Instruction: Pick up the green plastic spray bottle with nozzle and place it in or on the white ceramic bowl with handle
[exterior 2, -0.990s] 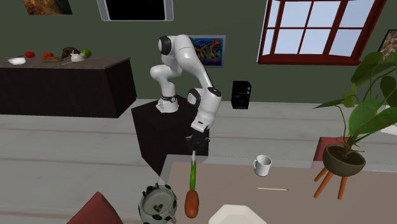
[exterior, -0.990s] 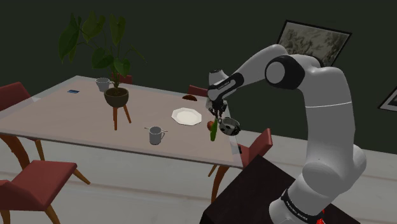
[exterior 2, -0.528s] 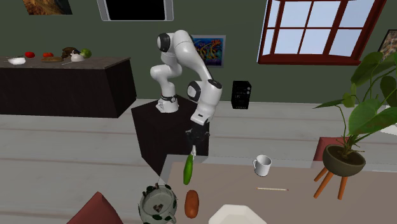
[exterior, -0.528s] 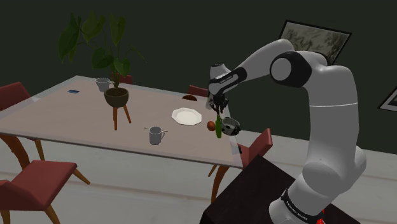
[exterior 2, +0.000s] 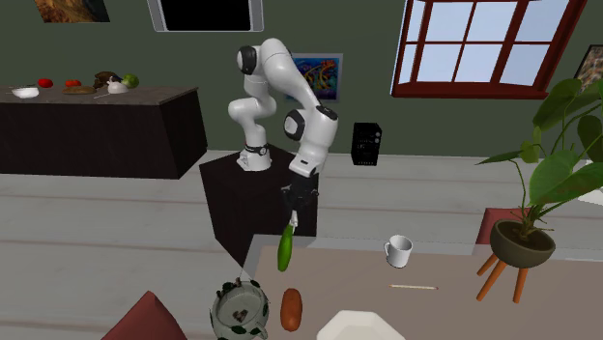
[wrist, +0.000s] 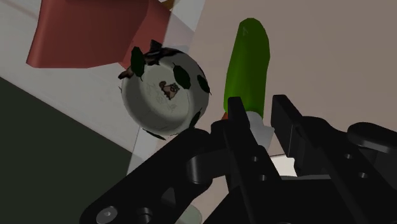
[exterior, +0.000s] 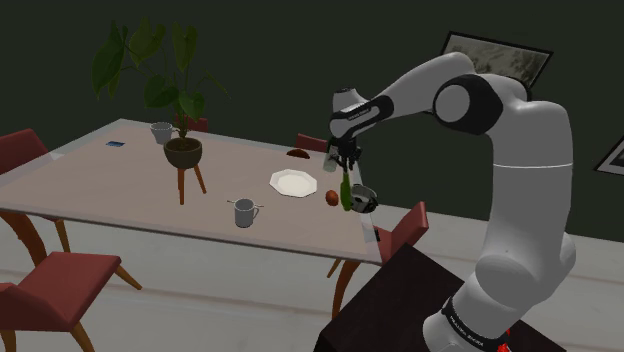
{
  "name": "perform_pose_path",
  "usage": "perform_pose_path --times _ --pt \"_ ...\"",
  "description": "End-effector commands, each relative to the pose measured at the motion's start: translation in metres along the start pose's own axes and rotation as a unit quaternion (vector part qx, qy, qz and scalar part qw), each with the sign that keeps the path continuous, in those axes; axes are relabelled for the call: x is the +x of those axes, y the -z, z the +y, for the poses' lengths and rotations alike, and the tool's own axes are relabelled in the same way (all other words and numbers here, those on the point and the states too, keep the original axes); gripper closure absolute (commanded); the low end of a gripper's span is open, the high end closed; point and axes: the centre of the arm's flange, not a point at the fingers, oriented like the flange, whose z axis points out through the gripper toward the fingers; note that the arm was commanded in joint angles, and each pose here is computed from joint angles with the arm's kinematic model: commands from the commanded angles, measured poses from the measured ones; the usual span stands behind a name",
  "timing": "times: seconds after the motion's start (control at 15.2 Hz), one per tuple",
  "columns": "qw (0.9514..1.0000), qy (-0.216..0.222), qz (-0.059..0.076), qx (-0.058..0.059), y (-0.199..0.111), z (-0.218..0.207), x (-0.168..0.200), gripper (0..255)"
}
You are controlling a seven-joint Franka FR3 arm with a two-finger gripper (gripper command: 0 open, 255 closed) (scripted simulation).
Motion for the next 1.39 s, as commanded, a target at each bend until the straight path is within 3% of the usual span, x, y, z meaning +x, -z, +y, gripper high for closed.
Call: perform_pose_path --times 0.0,0.99,1.32 --pt "1.0 0.0 0.0 0.0 0.01 0.003 0.001 255" --pt "1.0 0.0 0.0 0.0 0.082 0.026 -0.001 255" --pt "1.0 0.0 0.0 0.0 0.094 0.087 0.02 255"
